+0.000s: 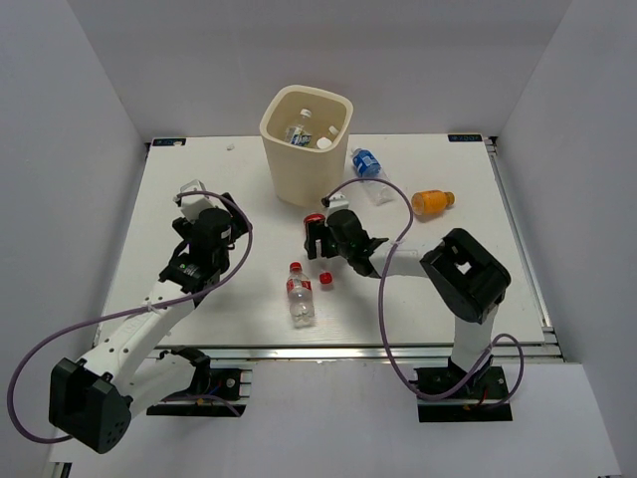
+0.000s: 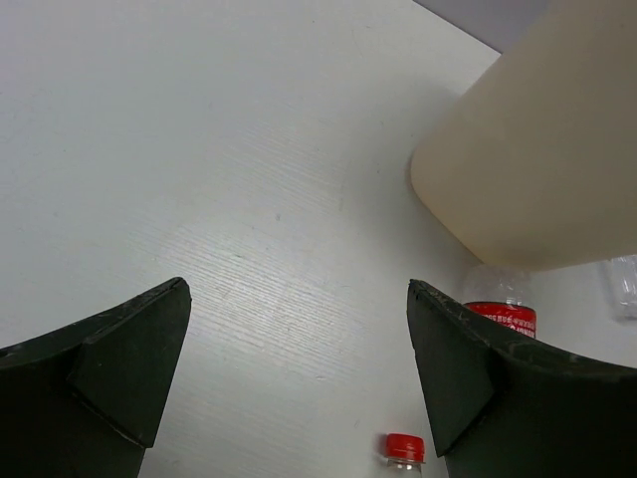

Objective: Put the plastic bottles in the bin

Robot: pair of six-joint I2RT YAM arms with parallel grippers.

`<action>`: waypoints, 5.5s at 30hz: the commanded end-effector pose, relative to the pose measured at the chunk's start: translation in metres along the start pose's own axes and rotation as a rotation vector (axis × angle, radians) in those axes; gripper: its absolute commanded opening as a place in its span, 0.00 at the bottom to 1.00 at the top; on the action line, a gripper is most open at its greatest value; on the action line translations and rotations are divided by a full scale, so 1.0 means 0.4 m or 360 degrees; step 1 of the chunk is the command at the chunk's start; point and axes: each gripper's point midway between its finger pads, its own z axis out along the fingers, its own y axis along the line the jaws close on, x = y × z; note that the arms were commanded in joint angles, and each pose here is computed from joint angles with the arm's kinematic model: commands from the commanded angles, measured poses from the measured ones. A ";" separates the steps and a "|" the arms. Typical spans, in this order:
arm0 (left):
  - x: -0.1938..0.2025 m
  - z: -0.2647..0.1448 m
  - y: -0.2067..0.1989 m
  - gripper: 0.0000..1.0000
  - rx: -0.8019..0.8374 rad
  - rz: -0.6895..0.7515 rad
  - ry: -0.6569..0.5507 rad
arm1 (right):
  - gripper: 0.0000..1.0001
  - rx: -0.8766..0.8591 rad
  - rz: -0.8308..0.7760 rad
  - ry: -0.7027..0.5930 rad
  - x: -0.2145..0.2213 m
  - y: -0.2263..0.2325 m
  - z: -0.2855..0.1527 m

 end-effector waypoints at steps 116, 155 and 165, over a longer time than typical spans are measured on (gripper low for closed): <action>0.507 -0.170 -0.203 0.98 0.0642 0.0183 0.1265 | 0.89 0.0567 -0.0076 -0.1117 -0.705 -0.401 -0.338; -0.343 0.089 -0.805 0.24 0.0665 0.0447 -0.0399 | 0.89 0.0667 -0.0031 -0.0736 -0.516 -0.588 -0.262; -0.326 0.207 -0.801 0.41 0.0387 0.0530 -0.0493 | 0.89 0.0586 -0.0261 -0.0561 -0.498 -0.604 -0.164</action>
